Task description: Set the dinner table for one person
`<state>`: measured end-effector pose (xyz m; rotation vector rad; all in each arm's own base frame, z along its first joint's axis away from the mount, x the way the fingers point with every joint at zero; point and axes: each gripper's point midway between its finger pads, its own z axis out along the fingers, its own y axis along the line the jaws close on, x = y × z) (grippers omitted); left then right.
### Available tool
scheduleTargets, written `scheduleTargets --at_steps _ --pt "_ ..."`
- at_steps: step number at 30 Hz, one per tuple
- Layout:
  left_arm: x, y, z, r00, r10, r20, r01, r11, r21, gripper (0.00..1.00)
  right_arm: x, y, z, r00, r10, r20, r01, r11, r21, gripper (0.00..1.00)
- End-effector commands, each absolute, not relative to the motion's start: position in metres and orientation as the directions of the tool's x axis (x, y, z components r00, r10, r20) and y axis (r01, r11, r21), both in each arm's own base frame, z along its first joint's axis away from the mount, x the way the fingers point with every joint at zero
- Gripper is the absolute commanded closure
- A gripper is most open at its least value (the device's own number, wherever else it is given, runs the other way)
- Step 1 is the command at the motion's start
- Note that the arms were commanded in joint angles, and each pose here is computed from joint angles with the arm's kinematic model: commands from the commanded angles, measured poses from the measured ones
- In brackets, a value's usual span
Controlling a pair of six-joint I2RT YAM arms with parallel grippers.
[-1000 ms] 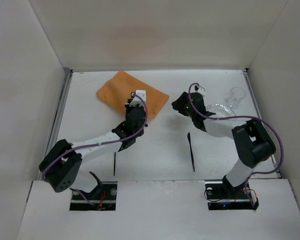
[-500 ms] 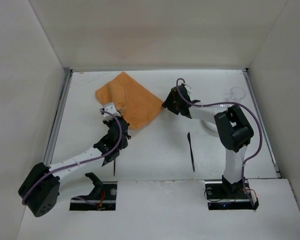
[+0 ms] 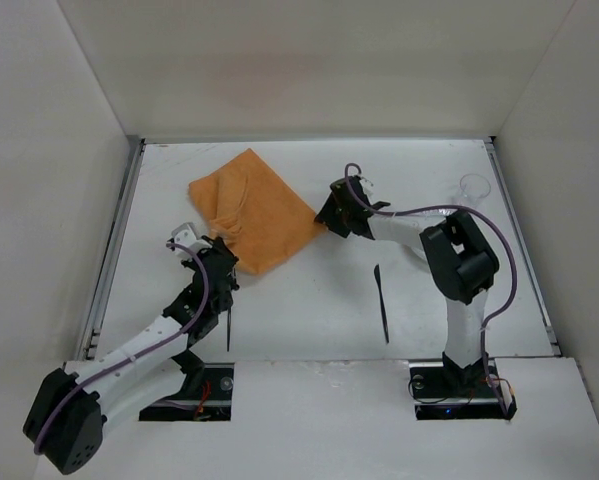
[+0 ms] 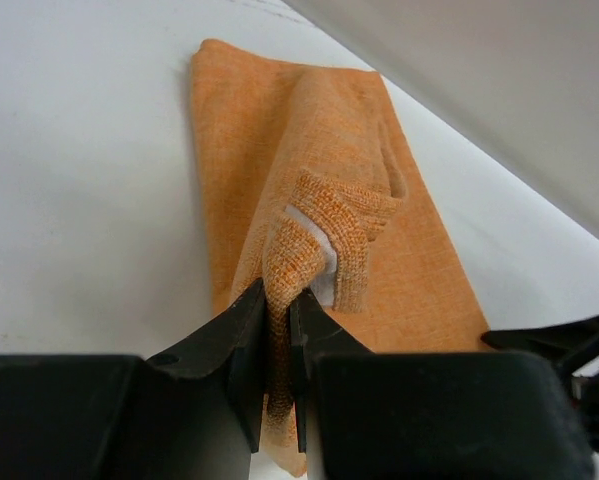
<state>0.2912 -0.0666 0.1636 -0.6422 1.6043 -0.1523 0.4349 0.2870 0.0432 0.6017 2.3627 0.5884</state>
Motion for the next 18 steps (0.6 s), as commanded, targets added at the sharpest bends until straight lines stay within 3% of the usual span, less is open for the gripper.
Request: scheduleTargets --at_steps 1,5,10,13,16,18 --pt "0.292 -0.062 0.156 0.004 -0.551 -0.834 -0.314 0.792 -0.524 0.91 0.416 0.28 0.067 -0.653 0.548 -0.523 0.267 0.813 0.518 0.39" --pt "0.293 -0.061 0.151 -0.009 -0.565 -0.825 -0.312 0.785 -0.535 0.91 0.402 0.286 0.048 -0.69 0.524 -0.499 0.26 0.823 0.504 0.36" --pt "0.29 -0.059 0.153 -0.011 -0.564 -0.826 -0.313 0.786 -0.533 0.91 0.406 0.302 0.045 -0.698 0.545 -0.464 0.238 0.788 0.567 0.47" --pt "0.288 -0.056 0.155 -0.011 -0.556 -0.831 -0.318 0.79 -0.525 0.91 0.414 0.308 0.052 -0.679 0.572 -0.46 0.23 0.761 0.607 0.58" --pt "0.286 -0.051 0.157 -0.008 -0.548 -0.836 -0.33 0.791 -0.515 0.91 0.423 0.315 0.066 -0.648 0.604 -0.464 0.196 0.721 0.665 0.77" --pt "0.286 -0.048 0.16 0.001 -0.548 -0.836 -0.336 0.787 -0.517 0.91 0.43 0.318 0.086 -0.612 0.629 -0.48 0.148 0.687 0.711 0.84"
